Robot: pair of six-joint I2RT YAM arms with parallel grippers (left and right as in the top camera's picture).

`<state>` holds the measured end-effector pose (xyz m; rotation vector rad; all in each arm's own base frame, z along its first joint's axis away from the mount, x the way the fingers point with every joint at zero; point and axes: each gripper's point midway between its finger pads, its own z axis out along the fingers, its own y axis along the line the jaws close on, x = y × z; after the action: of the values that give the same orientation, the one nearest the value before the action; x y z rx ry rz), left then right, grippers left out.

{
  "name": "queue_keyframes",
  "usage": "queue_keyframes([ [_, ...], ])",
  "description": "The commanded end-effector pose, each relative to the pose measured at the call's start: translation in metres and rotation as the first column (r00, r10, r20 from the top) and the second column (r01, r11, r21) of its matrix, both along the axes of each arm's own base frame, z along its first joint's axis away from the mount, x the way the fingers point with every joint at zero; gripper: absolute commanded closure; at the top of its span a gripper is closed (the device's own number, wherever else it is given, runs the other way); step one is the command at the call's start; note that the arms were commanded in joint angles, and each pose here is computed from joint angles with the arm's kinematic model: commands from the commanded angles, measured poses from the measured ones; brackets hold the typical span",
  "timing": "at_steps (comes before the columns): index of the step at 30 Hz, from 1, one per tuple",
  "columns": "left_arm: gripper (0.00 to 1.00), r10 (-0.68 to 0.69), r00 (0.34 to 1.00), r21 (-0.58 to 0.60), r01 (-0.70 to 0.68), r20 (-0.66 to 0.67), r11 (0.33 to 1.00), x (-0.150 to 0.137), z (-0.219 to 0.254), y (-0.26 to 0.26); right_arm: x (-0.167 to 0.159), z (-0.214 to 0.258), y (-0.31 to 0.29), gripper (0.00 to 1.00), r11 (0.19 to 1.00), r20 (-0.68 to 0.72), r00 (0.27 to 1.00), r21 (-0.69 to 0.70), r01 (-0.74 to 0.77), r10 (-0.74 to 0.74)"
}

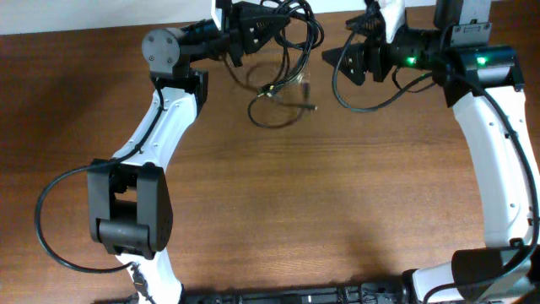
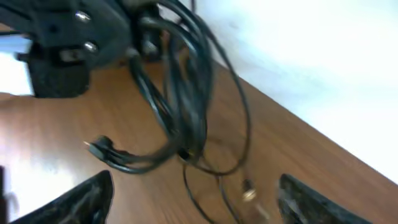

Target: Untangle cables

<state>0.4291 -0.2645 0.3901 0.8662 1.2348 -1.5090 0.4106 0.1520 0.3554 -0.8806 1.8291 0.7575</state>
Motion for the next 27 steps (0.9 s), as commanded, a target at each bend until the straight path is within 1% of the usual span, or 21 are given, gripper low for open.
queue_keyframes([
  [1,1.00,-0.043,0.999,-0.003,0.043,0.004,0.999,-0.014,0.009,-0.012,-0.014,0.020,0.019,0.22,0.996,0.087,0.992,0.012,-0.092,0.091],
  [3,1.00,-0.058,0.998,-0.003,0.058,0.000,0.998,-0.018,0.009,-0.017,-0.013,0.021,0.021,0.22,0.996,0.100,0.991,0.009,-0.093,0.092],
  [4,1.00,-0.065,0.998,-0.004,0.065,-0.007,0.998,-0.020,0.009,-0.020,-0.012,0.022,0.020,0.24,0.996,0.105,0.991,0.007,-0.090,0.088],
  [5,1.00,-0.071,0.997,-0.003,0.071,-0.007,0.997,-0.021,0.009,-0.022,-0.012,0.021,0.020,0.36,0.996,0.105,0.991,0.005,-0.087,0.086],
  [6,1.00,-0.076,0.997,-0.004,0.076,-0.007,0.997,-0.023,0.009,-0.024,-0.011,0.021,0.020,0.54,0.996,0.104,0.991,0.004,-0.084,0.083],
  [7,1.00,-0.079,0.997,-0.005,0.079,-0.007,0.997,-0.024,0.009,-0.026,-0.008,0.018,0.017,0.83,0.998,0.096,0.994,-0.011,-0.056,0.057],
  [8,1.00,-0.074,0.997,-0.009,0.074,-0.008,0.997,-0.023,0.010,-0.026,-0.004,0.013,0.012,0.94,0.999,0.082,0.996,-0.033,-0.021,0.024],
  [9,1.00,-0.069,0.998,-0.012,0.068,-0.008,0.998,-0.022,0.011,-0.025,-0.002,0.011,0.010,0.96,0.999,0.071,0.997,-0.038,-0.002,0.005],
  [11,1.00,-0.045,0.999,-0.022,0.045,-0.011,0.999,-0.016,0.012,-0.019,0.002,0.008,0.006,0.96,0.998,0.041,0.998,-0.038,0.043,-0.041],
  [16,1.00,0.046,0.998,-0.063,-0.048,-0.032,0.997,0.005,0.018,0.003,0.001,0.007,0.006,0.96,0.998,0.033,0.999,-0.038,0.043,-0.042],
  [17,1.00,0.092,0.995,-0.080,-0.095,-0.046,0.992,0.016,0.021,0.014,0.001,0.006,0.006,0.96,0.998,0.028,0.999,-0.039,0.043,-0.042],
  [20,1.00,0.239,0.958,-0.130,-0.260,-0.157,0.957,0.055,0.022,0.046,0.000,0.005,0.006,0.96,0.998,0.000,0.999,-0.027,0.051,-0.051],
  [22,1.00,0.286,0.938,-0.171,-0.320,-0.197,0.932,0.066,0.028,0.059,-0.003,0.001,0.006,0.96,0.998,-0.025,0.999,-0.029,0.048,-0.049],
  [24,1.00,0.321,0.922,-0.202,-0.364,-0.216,0.909,0.073,0.033,0.064,-0.007,-0.003,0.006,0.96,0.998,-0.052,0.997,-0.032,0.047,-0.049],
  [26,1.00,0.325,0.920,-0.209,-0.369,-0.218,0.906,0.074,0.034,0.063,-0.010,-0.007,0.006,0.96,0.998,-0.076,0.996,-0.036,0.046,-0.048],
  [27,1.00,0.313,0.925,-0.204,-0.356,-0.214,0.912,0.071,0.033,0.060,-0.010,-0.007,0.006,0.92,0.998,-0.077,0.996,-0.036,0.046,-0.049],
])
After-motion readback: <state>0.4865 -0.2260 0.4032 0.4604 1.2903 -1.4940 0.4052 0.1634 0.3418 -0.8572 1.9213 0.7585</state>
